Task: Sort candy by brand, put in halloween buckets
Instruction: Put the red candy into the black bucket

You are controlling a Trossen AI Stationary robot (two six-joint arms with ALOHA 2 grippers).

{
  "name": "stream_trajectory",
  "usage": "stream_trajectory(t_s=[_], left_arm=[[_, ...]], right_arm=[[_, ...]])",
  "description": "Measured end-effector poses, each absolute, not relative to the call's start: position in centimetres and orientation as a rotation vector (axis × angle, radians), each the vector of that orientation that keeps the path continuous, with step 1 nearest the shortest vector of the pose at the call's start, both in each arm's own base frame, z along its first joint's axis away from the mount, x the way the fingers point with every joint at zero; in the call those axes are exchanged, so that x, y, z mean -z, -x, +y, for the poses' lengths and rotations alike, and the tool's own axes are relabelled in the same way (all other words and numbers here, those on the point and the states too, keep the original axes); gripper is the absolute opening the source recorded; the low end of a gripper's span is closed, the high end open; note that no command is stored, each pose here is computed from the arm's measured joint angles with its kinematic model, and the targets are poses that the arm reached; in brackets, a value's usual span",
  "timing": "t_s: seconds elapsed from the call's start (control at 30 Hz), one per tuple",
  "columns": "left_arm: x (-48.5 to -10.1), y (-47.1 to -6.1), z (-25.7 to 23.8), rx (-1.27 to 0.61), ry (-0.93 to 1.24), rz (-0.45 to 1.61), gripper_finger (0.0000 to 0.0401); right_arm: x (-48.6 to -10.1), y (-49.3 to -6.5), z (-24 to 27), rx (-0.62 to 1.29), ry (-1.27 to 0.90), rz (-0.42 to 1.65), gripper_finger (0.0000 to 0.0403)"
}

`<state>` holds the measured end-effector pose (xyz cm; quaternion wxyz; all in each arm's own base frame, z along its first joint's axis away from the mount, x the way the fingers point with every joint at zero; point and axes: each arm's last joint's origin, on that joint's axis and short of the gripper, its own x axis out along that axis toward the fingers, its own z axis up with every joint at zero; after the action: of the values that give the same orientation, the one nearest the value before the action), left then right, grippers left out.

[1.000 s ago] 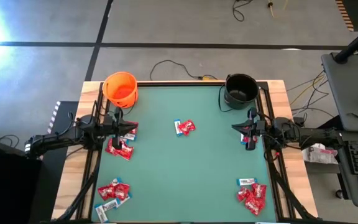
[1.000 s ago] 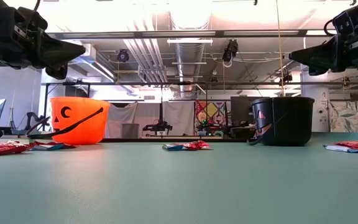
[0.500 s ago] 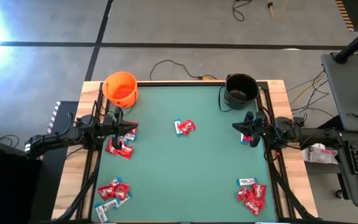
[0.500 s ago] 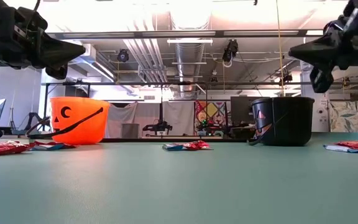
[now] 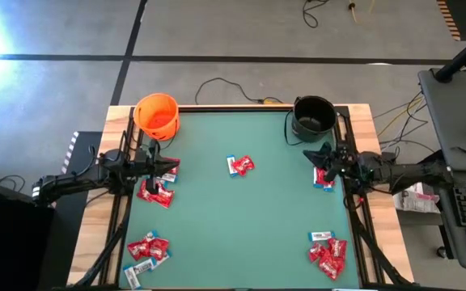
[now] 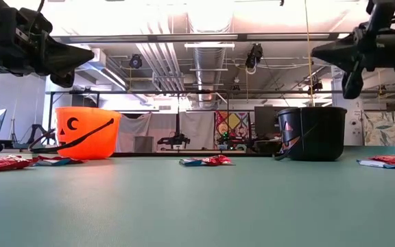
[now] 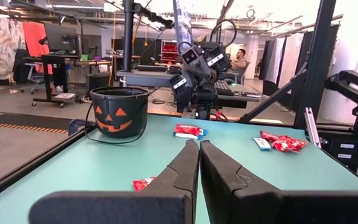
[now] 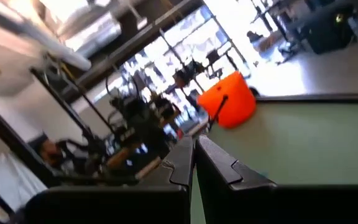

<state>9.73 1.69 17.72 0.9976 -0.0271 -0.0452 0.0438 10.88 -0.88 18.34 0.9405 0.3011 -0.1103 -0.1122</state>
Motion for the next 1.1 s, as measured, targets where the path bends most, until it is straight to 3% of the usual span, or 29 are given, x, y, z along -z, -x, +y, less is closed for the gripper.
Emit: stream_trajectory(t_s=[0.2,0.37,0.67,0.83,1.1], left_arm=[[-17.7,-9.7,1.7,-0.087,0.054,-0.09,0.0],[-17.7,-9.7,1.7,-0.087,0.054,-0.091,0.0],[-17.7,-9.7,1.7,-0.087,0.054,-0.091,0.0],[-17.7,-9.7,1.7,-0.087,0.054,-0.093,0.0],[-17.7,-9.7,1.7,-0.087,0.054,-0.093,0.0]], right_arm=[[-16.5,-13.6,-0.1,0.228,-0.57,-0.054,0.0011],[-15.1,-15.4,0.6,0.089,-0.54,0.054,0.0033],[-13.6,-19.8,0.8,0.117,-0.393,0.249,0.014],[-13.3,-23.2,0.8,0.18,-0.175,0.29,0.0203],[-10.9,-28.0,-0.9,0.245,-0.022,0.402,0.0242]])
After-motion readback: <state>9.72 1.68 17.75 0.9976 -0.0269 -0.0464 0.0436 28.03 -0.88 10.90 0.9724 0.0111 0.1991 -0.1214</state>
